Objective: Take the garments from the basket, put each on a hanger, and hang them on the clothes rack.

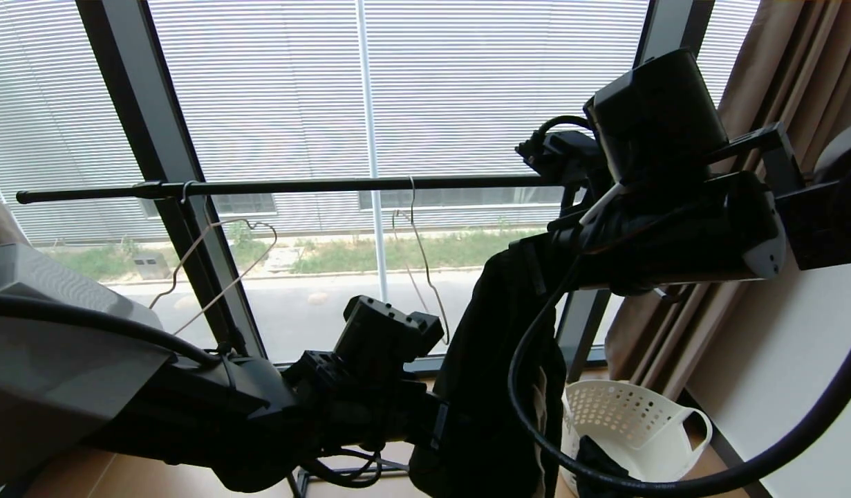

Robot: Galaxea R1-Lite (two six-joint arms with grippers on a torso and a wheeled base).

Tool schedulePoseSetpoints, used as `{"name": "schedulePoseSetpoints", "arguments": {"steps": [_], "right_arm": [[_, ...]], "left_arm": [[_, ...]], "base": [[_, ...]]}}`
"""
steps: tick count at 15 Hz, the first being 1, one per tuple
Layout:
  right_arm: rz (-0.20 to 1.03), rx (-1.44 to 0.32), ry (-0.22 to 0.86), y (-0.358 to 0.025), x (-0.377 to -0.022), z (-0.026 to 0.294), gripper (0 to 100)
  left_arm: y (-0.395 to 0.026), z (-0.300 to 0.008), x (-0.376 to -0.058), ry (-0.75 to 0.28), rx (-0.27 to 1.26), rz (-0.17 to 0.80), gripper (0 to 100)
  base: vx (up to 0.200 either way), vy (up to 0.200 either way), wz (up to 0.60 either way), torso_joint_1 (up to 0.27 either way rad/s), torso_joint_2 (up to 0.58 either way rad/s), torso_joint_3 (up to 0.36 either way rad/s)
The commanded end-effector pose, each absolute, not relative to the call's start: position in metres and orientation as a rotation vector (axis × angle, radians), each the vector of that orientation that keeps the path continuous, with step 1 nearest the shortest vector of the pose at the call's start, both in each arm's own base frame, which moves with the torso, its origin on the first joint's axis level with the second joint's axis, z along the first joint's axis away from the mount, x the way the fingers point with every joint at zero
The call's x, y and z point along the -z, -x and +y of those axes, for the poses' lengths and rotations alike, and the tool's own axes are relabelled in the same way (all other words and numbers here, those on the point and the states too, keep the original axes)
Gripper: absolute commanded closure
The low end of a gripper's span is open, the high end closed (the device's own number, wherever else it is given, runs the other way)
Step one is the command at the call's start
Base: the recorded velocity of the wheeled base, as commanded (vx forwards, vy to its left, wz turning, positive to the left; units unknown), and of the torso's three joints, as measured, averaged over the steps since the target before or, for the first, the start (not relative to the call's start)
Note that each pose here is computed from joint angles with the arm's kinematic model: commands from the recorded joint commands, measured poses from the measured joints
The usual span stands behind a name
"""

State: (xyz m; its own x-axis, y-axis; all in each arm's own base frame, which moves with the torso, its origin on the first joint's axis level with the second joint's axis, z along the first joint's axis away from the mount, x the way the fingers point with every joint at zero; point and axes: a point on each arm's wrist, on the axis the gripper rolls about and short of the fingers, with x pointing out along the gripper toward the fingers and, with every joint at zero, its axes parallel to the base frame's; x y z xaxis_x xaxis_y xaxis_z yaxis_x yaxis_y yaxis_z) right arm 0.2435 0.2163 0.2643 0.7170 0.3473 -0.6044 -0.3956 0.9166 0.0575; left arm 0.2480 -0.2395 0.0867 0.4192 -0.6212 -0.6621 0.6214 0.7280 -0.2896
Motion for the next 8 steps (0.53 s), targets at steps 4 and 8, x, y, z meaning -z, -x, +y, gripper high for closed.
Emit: {"name": "schedulePoseSetpoints", "arguments": {"steps": [4,8], "right_arm": [[0.588,-0.423,0.04,-0.24,-0.277,0.213,100],[0.567,-0.418,0.023,-0.232,-0.285,0.202,100]], "left_arm": [[-0.24,-0.232,-0.062,-0.034,0.75,0.921,0],[-0.238,-0.23,-0.057,-0.047,0.725,0.934,0]], "base": [[0.0,0.0,0.0,0.0,0.0,0.0],[0.0,0.0,0.0,0.0,0.0,0.0]]}}
